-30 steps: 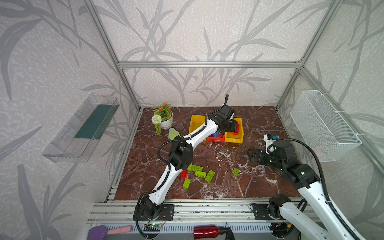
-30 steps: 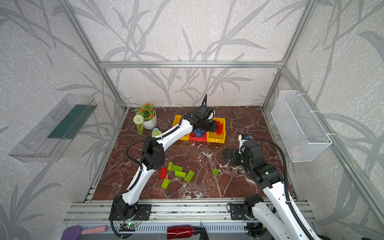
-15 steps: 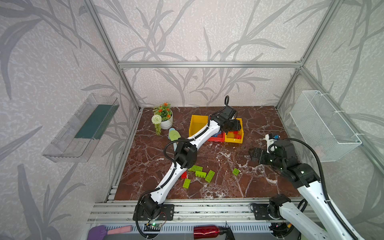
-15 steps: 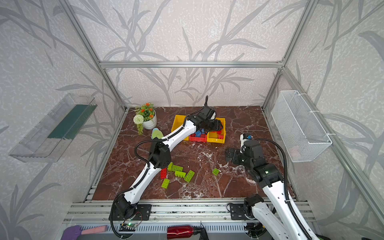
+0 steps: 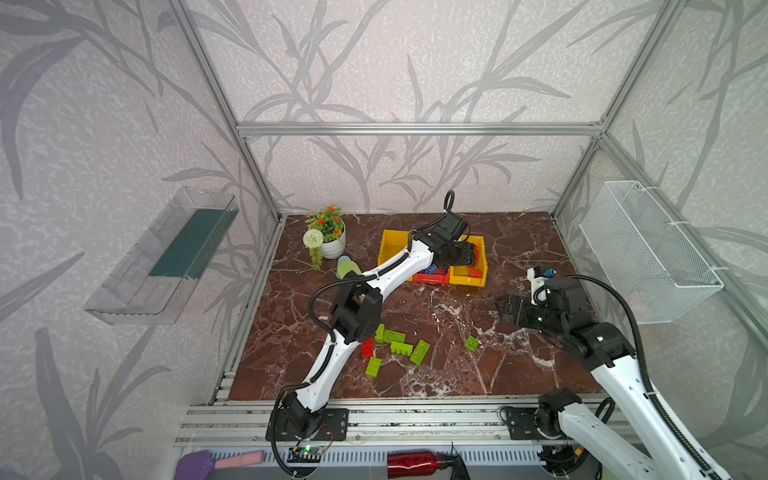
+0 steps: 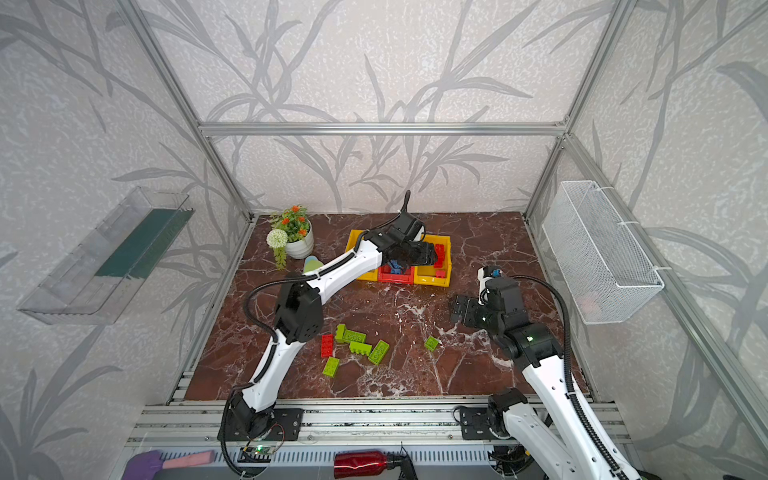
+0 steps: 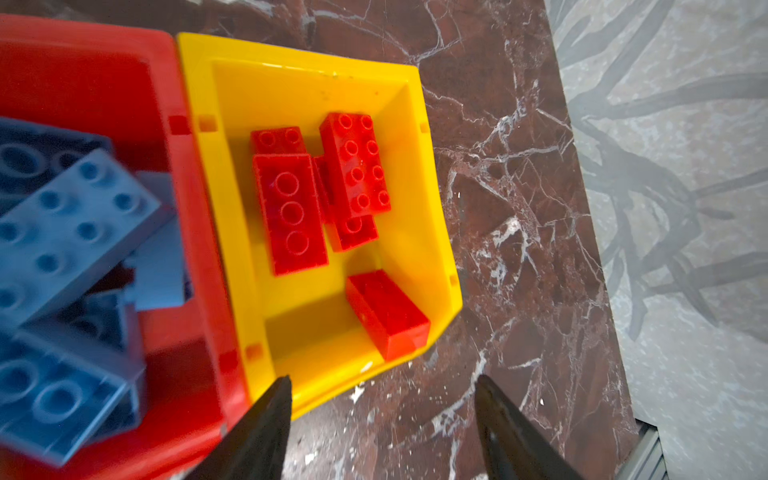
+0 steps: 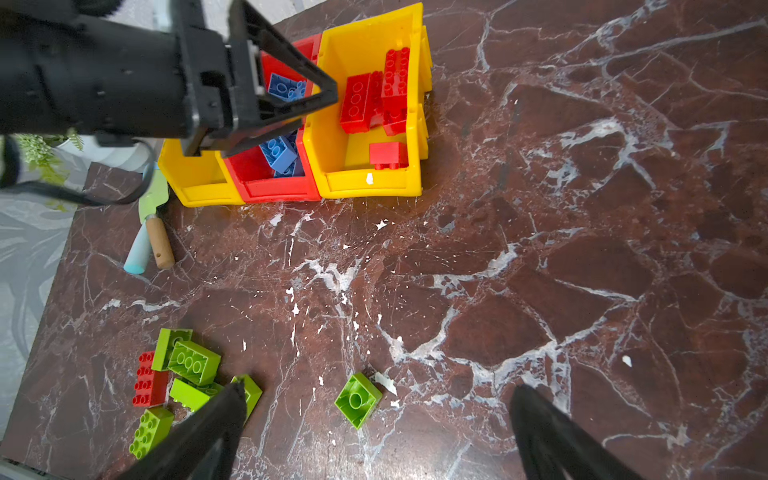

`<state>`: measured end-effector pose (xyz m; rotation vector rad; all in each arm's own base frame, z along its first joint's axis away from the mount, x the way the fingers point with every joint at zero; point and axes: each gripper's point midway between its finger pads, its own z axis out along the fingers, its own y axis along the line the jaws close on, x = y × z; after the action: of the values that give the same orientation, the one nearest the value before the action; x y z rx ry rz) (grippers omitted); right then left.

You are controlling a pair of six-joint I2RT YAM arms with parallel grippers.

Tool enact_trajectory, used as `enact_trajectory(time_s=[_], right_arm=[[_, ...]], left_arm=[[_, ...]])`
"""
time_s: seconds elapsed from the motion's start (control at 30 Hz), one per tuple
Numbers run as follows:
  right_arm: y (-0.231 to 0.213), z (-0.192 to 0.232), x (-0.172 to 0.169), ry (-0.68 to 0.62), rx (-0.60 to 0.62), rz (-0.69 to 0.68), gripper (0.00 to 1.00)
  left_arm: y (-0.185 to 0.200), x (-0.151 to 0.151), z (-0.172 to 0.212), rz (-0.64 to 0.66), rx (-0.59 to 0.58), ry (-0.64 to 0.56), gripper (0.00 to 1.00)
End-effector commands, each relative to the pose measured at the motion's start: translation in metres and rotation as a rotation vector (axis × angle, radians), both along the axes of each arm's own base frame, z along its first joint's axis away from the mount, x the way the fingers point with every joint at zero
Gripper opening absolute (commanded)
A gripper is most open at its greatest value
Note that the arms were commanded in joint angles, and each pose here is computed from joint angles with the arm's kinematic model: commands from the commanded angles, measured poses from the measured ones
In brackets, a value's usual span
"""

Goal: Sort the legos into containers by color
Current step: 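Open the left gripper to drop the red brick into the yellow bin, then move the left gripper to the red brick beside the lime-green bricks, then lower the left gripper and grasp the red brick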

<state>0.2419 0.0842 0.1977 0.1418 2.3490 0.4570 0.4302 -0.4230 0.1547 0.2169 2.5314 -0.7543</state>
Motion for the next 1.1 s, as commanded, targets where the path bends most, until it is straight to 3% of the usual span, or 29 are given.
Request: enact_trajectory(time_s=[0.0,0.13,0.4,0.53,0.77,1.07], right_arm=[[0.006,0.013,0.002,-0.036,0.029,0.03,0.99],[0.013,0.011,0.002,-0.023,0.053,0.057,0.99],[0.031,0.002,0.006,0.004,0.084,0.11,0.99],[0.042,-0.002,0.005,0.011,0.061,0.139,0.99],[0.07,-0.006,-0.002,0.025,0.012,0.211,0.99],[0.084,-0.004,-0.005,0.028,-0.012,0.228,0.99]], left_arm=[[0.03,-0.01,0.047,0.064,-0.017,-0.129,0.7],[0.08,-0.049,0.045,0.134,0.025,-0.13,0.69],[0.201,-0.15,-0.001,0.299,0.207,-0.067,0.7],[0.243,-0.186,-0.022,0.391,0.198,-0.035,0.69],[0.277,-0.216,-0.05,0.449,0.223,0.005,0.69],[0.301,-0.22,-0.081,0.504,0.356,0.028,0.69]])
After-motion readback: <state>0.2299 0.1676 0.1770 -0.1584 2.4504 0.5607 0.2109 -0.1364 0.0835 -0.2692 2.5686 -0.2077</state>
